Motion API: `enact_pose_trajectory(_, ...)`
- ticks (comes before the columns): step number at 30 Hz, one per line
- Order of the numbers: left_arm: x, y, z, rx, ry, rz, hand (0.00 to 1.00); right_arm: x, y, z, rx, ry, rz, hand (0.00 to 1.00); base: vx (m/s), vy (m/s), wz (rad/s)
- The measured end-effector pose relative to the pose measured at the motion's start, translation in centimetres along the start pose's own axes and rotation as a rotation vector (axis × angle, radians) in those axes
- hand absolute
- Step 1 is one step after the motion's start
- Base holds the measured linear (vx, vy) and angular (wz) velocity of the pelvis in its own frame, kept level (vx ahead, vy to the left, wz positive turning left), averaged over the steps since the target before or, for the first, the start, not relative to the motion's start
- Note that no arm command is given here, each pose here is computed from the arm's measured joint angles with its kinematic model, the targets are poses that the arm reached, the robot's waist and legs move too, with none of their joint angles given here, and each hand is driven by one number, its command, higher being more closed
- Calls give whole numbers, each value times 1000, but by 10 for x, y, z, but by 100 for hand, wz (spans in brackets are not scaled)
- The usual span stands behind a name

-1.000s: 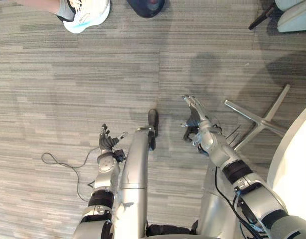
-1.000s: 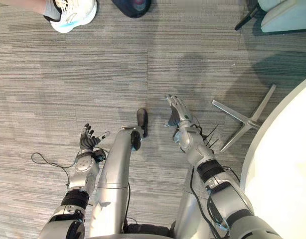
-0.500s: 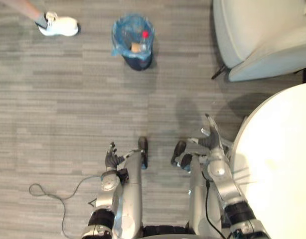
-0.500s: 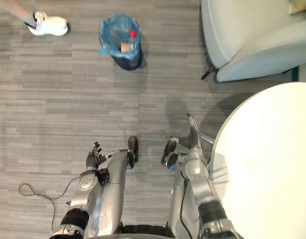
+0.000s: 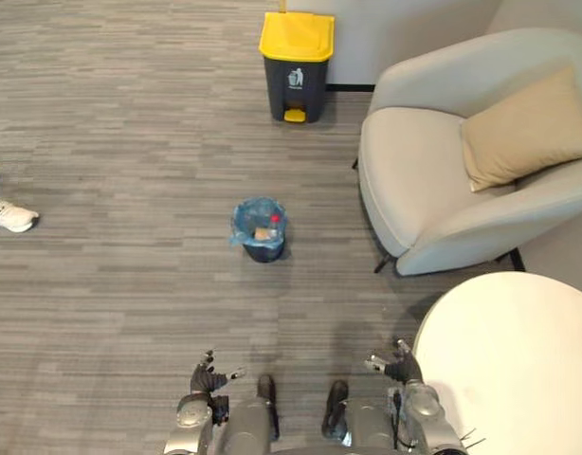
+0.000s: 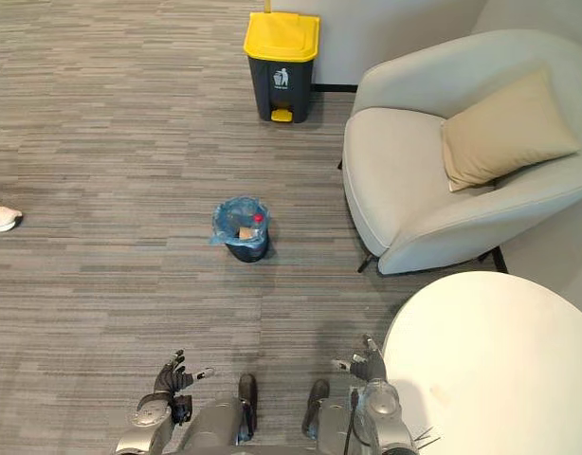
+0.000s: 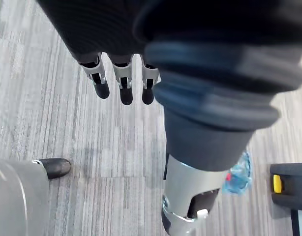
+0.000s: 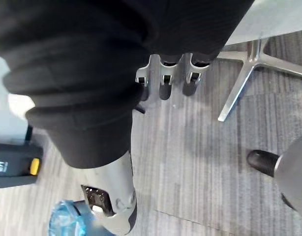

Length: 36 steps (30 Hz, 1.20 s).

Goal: Gather rubbish on tea table into small bin, then transfer packed bag to large trash can.

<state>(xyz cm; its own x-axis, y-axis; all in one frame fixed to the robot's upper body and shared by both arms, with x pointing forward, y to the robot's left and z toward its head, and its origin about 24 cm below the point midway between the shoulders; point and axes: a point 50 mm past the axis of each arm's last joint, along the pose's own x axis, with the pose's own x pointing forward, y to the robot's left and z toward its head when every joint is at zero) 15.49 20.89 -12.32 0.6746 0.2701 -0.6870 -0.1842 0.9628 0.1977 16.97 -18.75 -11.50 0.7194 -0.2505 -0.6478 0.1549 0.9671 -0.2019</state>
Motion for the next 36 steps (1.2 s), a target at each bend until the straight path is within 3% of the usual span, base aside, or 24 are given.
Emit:
enact_pose_trajectory(7, -2, 2, -8, -50, 30, 18, 0, 2, -27, -9, -12, 43, -77, 0, -23, 77, 66)
enact_pose_trajectory(18, -17, 32, -41, -54, 128, 106, 0, -2, -10, -9, -47, 42, -25, 0, 105, 121, -2)
enact_pose_trajectory(28, -10, 28, -29, -71, 89, 95, 0, -3, -29, -12, -74, 49, -64, 0, 410, -134, 53)
enact_pose_trajectory(32, -15, 17, -36, -125, 117, 90, 0, 1, -30, 18, -72, -70, -75, 0, 568, -277, -8)
enact_pose_trajectory(36, -6, 11, -7, -177, 12, 79, 0, 0, -29, 28, -35, -113, -102, 0, 454, -130, -29)
